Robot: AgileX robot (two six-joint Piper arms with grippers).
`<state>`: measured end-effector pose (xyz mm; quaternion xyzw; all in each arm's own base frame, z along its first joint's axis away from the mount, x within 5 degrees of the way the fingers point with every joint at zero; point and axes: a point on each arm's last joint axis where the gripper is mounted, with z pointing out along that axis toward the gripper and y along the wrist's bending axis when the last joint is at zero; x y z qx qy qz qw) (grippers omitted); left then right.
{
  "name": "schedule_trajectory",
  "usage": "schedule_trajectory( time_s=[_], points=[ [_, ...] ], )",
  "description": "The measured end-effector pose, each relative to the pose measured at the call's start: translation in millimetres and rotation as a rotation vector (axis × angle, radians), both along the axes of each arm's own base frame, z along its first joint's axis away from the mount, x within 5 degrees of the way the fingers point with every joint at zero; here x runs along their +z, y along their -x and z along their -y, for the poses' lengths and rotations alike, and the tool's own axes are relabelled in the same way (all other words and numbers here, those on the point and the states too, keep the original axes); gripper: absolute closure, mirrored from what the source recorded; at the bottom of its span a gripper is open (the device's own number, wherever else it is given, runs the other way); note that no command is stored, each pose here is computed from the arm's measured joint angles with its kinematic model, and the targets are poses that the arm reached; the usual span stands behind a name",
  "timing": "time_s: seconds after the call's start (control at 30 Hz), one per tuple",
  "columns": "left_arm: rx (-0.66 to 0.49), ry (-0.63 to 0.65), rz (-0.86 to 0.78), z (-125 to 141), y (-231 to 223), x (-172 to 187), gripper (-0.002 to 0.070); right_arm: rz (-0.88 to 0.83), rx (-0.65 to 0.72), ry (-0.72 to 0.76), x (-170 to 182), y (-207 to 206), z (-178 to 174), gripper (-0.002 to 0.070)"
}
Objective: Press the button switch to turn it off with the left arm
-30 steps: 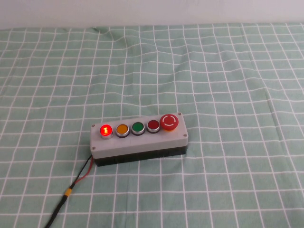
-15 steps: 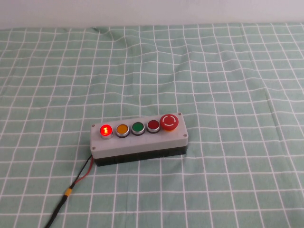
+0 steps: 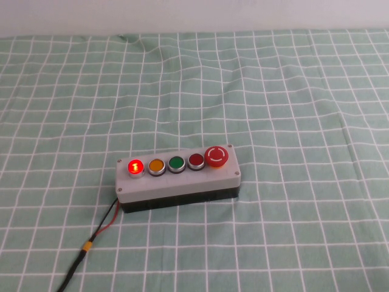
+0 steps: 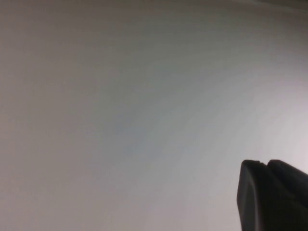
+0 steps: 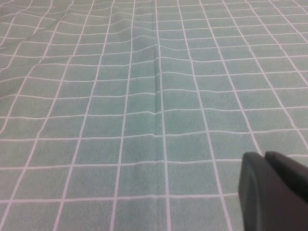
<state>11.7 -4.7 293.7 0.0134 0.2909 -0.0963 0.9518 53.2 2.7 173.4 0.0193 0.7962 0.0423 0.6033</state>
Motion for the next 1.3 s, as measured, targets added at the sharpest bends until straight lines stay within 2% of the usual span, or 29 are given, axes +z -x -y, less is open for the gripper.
schedule_trajectory(
  time_s=[0.1, 0.3, 0.57, 0.77, 0.83, 0.93, 1.17, 1.3],
  points=[
    [-0.014, 0.015, 0.010, -1, 10, 30, 0.0677, 0.000, 0.000, 0.000, 0, 0, 0, 0.0694],
    [-0.007, 0.028, -0.076, -5, 37, 87, 0.0677, 0.000, 0.000, 0.000, 0, 0, 0, 0.0694],
    [0.015, 0.026, -0.468, -6, 25, 125, 0.0677, 0.000, 0.000, 0.000, 0, 0, 0, 0.0694],
    [-0.014, 0.019, -0.873, -2, -13, 131, 0.0677, 0.000, 0.000, 0.000, 0, 0, 0, 0.0694],
    [-0.033, 0.014, -0.962, 1, -27, 132, 0.0677, 0.000, 0.000, 0.000, 0, 0, 0, 0.0694],
    [-0.035, 0.006, -1.030, 3, -43, 131, 0.0677, 0.000, 0.000, 0.000, 0, 0, 0, 0.0694],
    [-0.037, 0.008, -1.056, 4, -67, 132, 0.0677, 0.000, 0.000, 0.000, 0, 0, 0, 0.0694],
    [-0.028, -0.046, -1.136, 7, -83, 124, 0.0677, 0.000, 0.000, 0.000, 0, 0, 0, 0.0694]
  ],
)
